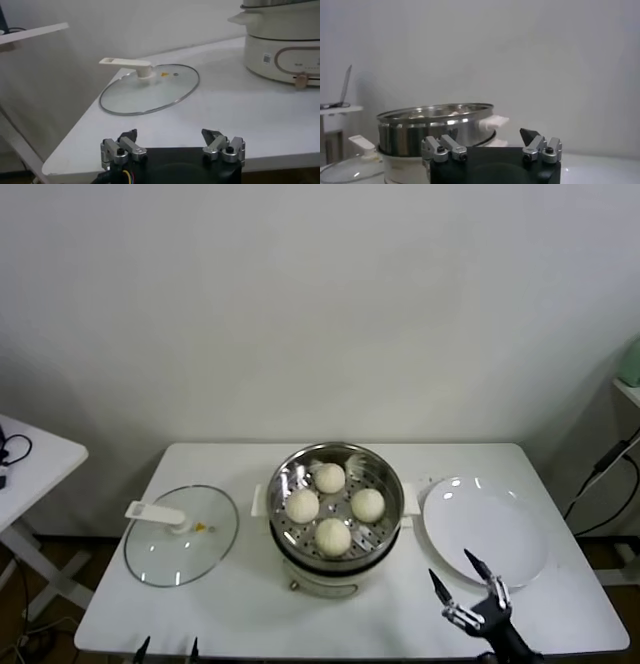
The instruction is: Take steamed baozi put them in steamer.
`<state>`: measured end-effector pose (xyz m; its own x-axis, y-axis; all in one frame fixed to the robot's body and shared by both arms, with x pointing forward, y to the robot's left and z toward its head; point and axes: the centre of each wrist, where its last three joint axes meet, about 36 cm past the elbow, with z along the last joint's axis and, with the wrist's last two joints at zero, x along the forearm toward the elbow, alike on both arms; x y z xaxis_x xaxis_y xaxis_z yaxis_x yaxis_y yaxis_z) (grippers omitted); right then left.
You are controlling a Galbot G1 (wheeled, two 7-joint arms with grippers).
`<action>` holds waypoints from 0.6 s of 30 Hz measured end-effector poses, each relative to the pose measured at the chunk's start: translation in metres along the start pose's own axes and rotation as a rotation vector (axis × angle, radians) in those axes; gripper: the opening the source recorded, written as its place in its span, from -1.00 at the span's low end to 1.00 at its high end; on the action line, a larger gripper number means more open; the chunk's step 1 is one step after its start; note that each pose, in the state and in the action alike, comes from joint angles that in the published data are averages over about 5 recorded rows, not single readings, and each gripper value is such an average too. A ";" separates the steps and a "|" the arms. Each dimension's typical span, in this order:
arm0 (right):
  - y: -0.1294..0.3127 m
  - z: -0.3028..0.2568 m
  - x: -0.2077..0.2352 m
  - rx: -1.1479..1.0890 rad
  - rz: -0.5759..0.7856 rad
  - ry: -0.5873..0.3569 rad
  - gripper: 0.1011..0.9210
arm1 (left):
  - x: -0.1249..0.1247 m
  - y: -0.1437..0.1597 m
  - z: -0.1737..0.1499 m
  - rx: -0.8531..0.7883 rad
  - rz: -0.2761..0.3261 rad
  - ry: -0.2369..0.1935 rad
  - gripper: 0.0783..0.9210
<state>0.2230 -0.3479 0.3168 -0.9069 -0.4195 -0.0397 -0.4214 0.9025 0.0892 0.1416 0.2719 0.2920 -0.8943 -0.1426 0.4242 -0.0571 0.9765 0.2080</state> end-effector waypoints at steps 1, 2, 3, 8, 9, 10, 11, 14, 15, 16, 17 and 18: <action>0.004 0.003 0.006 -0.011 0.015 -0.004 0.76 | 0.000 0.000 0.000 0.000 0.000 0.000 0.77; 0.008 0.006 0.011 -0.020 0.028 -0.008 0.76 | 0.000 0.000 0.000 0.001 0.000 0.000 0.77; 0.011 0.008 0.016 -0.029 0.042 -0.011 0.76 | 0.000 0.000 0.000 0.001 0.000 0.000 0.77; 0.024 0.018 0.035 -0.061 0.103 -0.019 0.76 | -0.001 0.000 -0.001 0.002 0.000 -0.003 0.77; 0.025 0.020 0.038 -0.065 0.112 -0.020 0.76 | -0.001 0.000 -0.001 0.002 0.000 -0.004 0.77; 0.027 0.021 0.040 -0.069 0.120 -0.022 0.76 | -0.001 0.000 -0.002 0.003 0.000 -0.005 0.77; 0.029 0.022 0.042 -0.073 0.127 -0.023 0.76 | -0.001 0.000 -0.002 0.003 0.000 -0.006 0.77; 0.034 0.024 0.047 -0.083 0.145 -0.027 0.76 | -0.001 0.000 -0.003 0.003 -0.001 -0.008 0.77; 0.035 0.025 0.048 -0.086 0.150 -0.027 0.76 | -0.001 0.000 -0.003 0.003 -0.001 -0.009 0.77; 0.036 0.025 0.049 -0.088 0.154 -0.028 0.76 | -0.001 0.000 -0.003 0.002 -0.001 -0.009 0.77; 0.038 0.026 0.050 -0.090 0.158 -0.029 0.76 | -0.001 0.000 -0.003 0.002 -0.001 -0.009 0.77; 0.039 0.026 0.051 -0.092 0.162 -0.029 0.76 | 0.000 0.000 -0.003 0.002 -0.001 -0.008 0.77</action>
<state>0.1608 -0.3318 0.2921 -0.9631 -0.2651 -0.0463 -0.2691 0.9446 0.1877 0.1432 0.2719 0.2944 -0.8979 -0.1420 0.4166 -0.0587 0.9767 0.2065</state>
